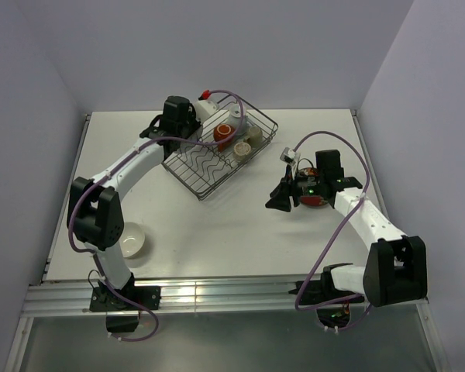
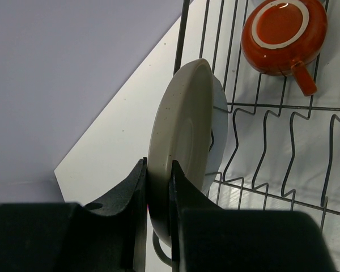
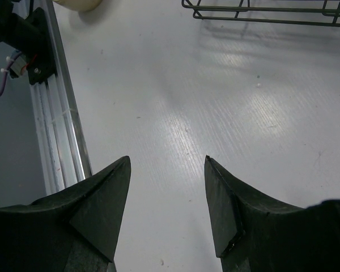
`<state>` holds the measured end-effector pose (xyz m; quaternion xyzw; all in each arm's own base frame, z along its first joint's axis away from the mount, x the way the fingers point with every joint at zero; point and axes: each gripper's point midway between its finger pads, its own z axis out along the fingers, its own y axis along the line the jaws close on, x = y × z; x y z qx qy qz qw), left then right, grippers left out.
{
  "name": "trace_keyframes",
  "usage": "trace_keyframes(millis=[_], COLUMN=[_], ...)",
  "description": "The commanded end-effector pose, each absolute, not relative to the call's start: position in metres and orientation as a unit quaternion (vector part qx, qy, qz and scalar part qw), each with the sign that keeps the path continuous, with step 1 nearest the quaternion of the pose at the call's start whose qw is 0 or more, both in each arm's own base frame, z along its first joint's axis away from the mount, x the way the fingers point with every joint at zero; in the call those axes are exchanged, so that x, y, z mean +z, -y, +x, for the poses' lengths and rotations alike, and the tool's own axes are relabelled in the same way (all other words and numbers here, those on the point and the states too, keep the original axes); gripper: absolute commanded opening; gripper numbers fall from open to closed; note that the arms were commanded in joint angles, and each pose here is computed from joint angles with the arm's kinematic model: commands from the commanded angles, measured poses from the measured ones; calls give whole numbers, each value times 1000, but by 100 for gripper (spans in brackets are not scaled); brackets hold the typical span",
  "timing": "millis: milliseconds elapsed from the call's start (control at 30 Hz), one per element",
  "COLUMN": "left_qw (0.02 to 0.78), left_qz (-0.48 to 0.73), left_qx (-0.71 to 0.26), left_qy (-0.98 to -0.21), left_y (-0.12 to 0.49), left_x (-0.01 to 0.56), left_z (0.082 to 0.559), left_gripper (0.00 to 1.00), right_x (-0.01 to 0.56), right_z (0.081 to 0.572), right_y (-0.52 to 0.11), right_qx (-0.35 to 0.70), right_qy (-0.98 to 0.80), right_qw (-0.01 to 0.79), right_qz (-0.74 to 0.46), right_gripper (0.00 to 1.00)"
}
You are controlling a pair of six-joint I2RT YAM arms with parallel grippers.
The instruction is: Load the mixed dishes into the dish rack
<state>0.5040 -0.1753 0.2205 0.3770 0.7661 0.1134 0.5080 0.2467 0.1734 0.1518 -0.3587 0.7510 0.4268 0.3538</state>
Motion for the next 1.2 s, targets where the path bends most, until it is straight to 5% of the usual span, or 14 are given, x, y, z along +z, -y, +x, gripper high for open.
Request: trace_keyframes(millis=[0, 1167], left_qw=[562, 526], left_qz=[361, 375], left_qx=[138, 66], left_qy=[-731, -761], left_y=[174, 190], left_x=[260, 206], left_z=[515, 519], left_gripper=[0, 0], right_x=[158, 157], right_z=[250, 250], right_y=[-174, -172], right_qx=[431, 430], right_qy=[-738, -740], right_qw=[367, 366], right_qz=[-367, -366], right_gripper=[62, 62])
